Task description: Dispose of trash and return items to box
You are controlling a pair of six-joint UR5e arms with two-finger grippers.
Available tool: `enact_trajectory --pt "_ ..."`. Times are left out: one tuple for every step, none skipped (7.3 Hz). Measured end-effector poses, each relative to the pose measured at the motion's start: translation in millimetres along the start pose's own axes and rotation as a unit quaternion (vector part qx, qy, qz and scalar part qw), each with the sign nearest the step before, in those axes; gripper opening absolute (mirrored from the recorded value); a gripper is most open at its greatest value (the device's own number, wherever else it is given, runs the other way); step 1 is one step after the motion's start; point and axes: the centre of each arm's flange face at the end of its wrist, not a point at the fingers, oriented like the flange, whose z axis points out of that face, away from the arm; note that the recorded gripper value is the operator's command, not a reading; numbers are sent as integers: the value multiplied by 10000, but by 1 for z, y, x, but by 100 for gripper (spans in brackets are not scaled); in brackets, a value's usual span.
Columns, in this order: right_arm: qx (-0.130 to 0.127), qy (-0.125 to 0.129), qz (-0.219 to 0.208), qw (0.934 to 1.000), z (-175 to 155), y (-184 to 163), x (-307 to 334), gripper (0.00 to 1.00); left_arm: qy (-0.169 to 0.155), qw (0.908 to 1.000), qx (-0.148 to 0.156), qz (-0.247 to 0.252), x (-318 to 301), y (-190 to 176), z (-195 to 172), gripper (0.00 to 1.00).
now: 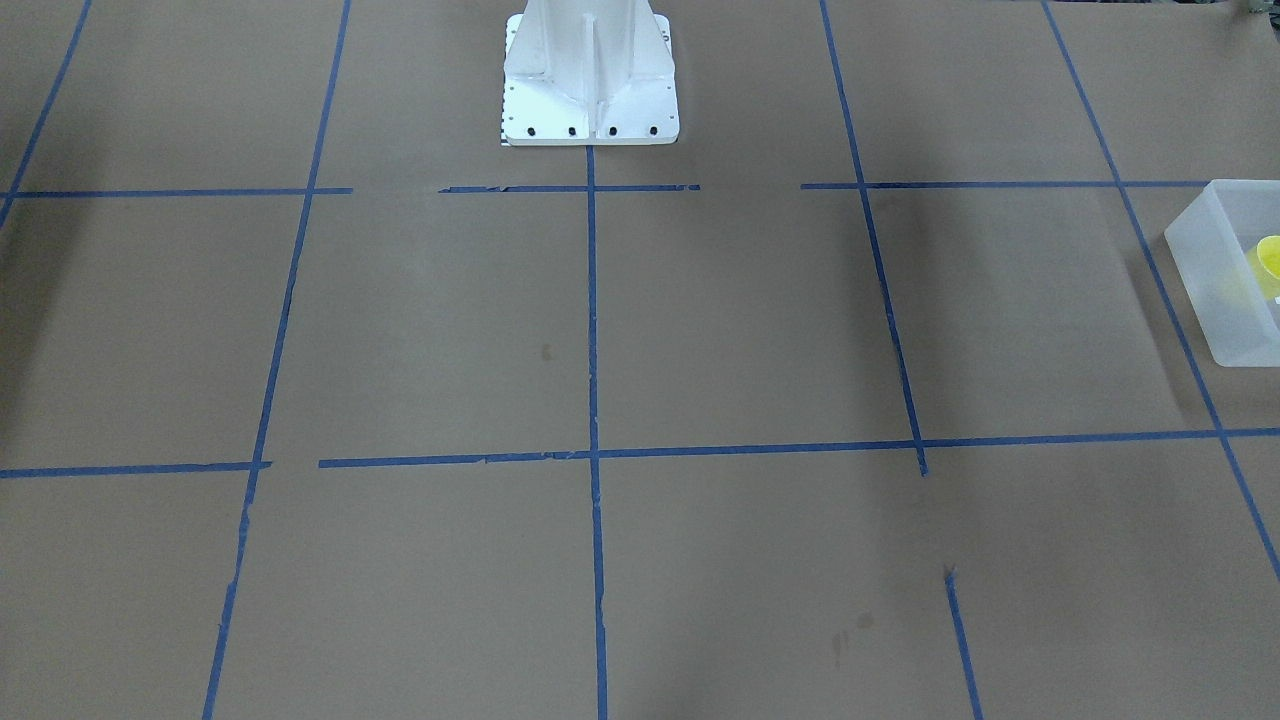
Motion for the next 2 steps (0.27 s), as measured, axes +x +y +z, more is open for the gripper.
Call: enact_trajectory --pt "5 -2 -4 10000 0 0 0 100 0 10000 0 0 0 0 0 100" --pt "9 -4 -10 10000 0 0 0 100 0 10000 0 0 0 0 0 100"
